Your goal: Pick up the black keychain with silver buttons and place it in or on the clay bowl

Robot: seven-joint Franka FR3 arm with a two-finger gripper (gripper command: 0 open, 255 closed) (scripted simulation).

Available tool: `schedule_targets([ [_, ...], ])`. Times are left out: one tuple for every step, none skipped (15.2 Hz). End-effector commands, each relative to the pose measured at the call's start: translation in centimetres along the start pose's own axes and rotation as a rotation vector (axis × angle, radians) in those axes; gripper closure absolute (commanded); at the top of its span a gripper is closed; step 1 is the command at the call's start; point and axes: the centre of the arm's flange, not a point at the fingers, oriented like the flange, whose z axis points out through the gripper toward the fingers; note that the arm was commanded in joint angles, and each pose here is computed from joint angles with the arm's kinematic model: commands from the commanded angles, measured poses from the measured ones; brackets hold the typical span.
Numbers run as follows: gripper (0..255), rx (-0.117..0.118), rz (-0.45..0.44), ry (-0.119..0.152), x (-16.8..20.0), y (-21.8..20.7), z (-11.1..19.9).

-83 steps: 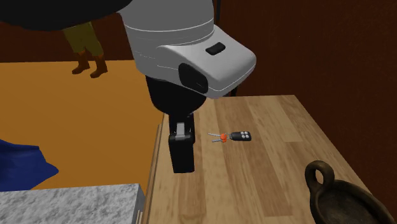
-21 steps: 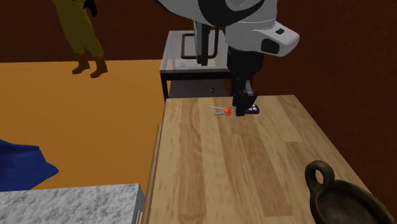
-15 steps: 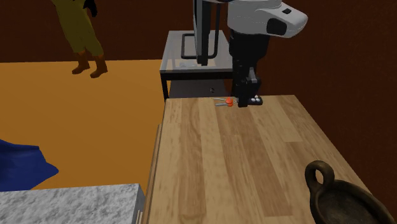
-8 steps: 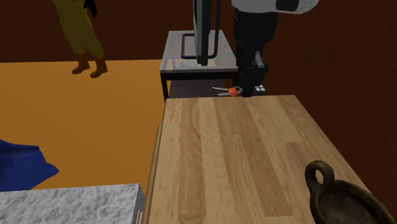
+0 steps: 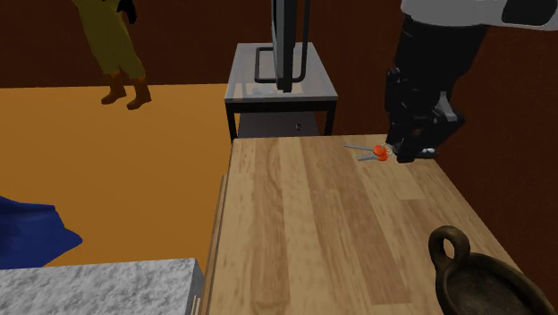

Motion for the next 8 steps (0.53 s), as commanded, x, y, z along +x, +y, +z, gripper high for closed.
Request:
schedule_targets([
  [255,0.000,-0.001,0.000,1.5,2.2,0.1],
  [255,0.000,-0.001,0.000,2.3,3.3,0.0],
  [255,0.000,-0.001,0.000,3.1,4.3,0.0],
  [255,0.000,-0.001,0.000,3.9,5.4,0.0],
  [255,0.000,-0.001,0.000,4.7,6.4,-0.1],
  [255,0.000,-0.001,0.000,5.5,7.5,-0.1],
  [255,0.000,-0.001,0.000,6.3,8.5,-0.2],
  [255,0.000,-0.001,0.000,7.1,9.6,-0.2],
])
